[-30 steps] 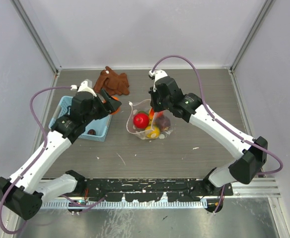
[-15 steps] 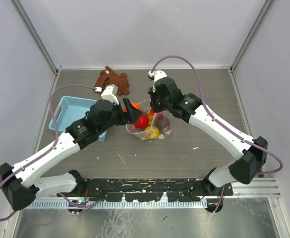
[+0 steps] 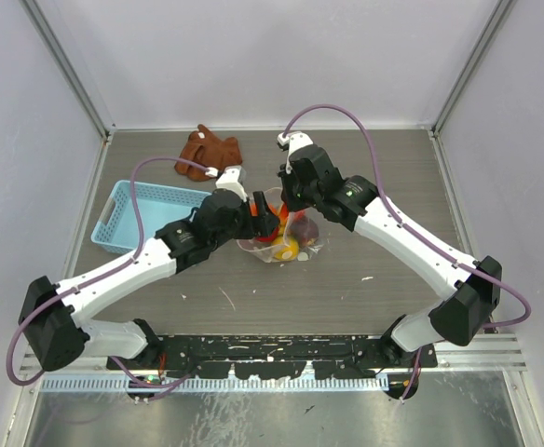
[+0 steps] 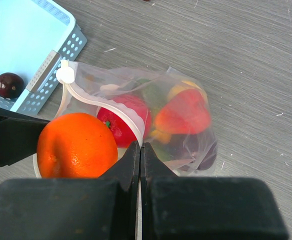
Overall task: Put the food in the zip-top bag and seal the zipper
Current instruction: Place the fake fruit in the zipper food storage bag.
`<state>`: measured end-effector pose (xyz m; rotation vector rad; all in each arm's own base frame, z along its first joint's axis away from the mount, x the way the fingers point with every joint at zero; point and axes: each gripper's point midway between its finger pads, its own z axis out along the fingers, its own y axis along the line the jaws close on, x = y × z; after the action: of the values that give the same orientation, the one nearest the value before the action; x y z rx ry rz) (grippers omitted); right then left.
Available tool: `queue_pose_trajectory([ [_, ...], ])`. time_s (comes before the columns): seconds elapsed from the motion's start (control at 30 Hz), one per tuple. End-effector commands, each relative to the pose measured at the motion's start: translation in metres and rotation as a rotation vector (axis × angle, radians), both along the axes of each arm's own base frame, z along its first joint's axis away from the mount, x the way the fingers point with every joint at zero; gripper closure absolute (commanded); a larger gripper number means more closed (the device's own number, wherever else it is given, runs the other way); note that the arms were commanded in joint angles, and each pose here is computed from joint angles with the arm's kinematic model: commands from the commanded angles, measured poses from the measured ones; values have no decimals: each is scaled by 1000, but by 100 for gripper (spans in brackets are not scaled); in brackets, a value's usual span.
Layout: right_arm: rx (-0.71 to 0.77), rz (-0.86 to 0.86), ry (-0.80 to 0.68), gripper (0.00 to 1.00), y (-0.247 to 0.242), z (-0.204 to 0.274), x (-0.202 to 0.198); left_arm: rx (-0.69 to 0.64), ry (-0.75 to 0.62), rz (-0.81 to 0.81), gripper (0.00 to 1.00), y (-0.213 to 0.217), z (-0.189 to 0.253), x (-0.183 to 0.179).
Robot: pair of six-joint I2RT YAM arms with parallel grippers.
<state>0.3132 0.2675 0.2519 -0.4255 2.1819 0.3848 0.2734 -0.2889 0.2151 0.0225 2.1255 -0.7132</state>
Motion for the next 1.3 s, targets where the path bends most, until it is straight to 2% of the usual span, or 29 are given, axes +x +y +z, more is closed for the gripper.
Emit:
queue_pose_trajectory([
  [0.0, 78, -10, -83, 100, 6, 37, 6, -60, -86, 6, 30, -14, 32, 13],
  [0.57, 77, -10, -86, 100, 5, 37, 5, -49, -63, -32, 3, -27, 24, 8],
  [1.0, 72, -17, -86, 100, 2, 36, 4, -57, -23, -13, 2, 4, 49, -18],
  [1.17, 74, -16, -85, 100, 3, 35, 4, -52, 46, 19, 5, 19, 42, -32],
  [1.27, 76, -16, -87, 100, 3, 36, 4, -3, 98, 74, 8, 33, 27, -36],
])
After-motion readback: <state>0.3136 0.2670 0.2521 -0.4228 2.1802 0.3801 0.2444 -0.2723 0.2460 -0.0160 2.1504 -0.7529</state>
